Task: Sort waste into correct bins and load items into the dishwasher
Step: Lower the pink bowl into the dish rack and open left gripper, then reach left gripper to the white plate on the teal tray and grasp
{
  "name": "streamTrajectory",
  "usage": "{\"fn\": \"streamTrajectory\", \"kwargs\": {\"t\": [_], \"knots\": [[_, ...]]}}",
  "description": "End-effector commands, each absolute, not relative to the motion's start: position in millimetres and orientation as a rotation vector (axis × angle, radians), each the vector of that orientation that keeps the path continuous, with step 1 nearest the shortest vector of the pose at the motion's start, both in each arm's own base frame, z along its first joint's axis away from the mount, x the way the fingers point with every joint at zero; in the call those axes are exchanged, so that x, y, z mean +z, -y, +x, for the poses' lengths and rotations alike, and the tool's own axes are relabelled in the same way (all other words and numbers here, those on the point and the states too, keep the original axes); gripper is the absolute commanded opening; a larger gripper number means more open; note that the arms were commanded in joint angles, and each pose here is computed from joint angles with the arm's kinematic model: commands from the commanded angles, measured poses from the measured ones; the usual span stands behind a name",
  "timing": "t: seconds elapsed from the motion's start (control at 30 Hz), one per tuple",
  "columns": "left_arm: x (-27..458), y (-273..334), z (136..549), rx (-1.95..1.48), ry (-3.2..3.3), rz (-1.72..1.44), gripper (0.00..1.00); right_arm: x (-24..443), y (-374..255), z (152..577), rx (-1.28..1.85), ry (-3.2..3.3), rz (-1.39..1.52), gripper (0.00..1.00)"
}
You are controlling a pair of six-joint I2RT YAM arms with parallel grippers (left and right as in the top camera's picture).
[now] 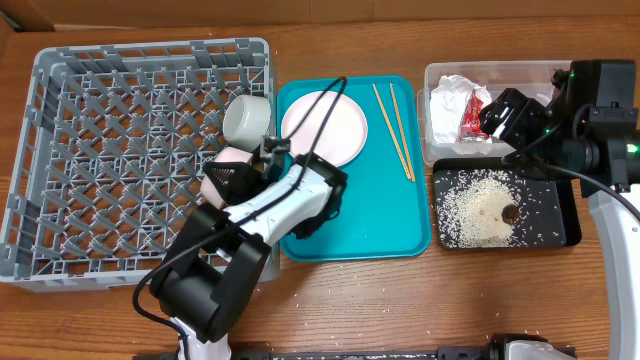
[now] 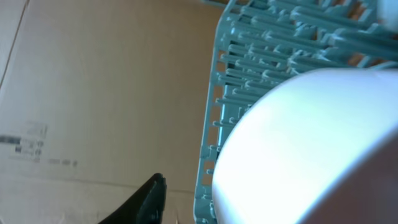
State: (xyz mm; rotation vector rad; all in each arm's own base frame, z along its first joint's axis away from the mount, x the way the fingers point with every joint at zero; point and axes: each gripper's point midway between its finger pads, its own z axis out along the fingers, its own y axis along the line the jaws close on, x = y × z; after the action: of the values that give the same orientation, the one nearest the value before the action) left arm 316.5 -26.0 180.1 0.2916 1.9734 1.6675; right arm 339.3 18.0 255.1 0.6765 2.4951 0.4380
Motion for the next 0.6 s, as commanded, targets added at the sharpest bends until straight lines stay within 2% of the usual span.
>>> {"fn": "streamTrajectory", "kwargs": {"t": [0.0,0.07,0.3,0.47,0.57], "knots": [[173.3,31.5,312.9,1.627,-1.987,0.255,0.6,258.6,-15.5,341.3,0.425,-2.481,0.673,1.0],[171.3,30.6,311.0,1.601,-1.997,0.203,0.72,258.6,-15.5,341.3,0.425,-2.481,0.673,1.0],[160.5,33.1,304.7,1.485,-2.106,-0.01,0.95,258.6,-15.5,341.3,0.425,-2.481,0.673,1.0],[153.1,45.6,304.6,1.348,-2.237,-0.181,1.0,258.6,-15.5,341.3,0.425,-2.481,0.673,1.0],[155.8,60.7,311.5,1.269,-2.347,-0.174,1.0,258.6,-15.6,341.3,0.426,-2.481,0.673,1.0]]}}
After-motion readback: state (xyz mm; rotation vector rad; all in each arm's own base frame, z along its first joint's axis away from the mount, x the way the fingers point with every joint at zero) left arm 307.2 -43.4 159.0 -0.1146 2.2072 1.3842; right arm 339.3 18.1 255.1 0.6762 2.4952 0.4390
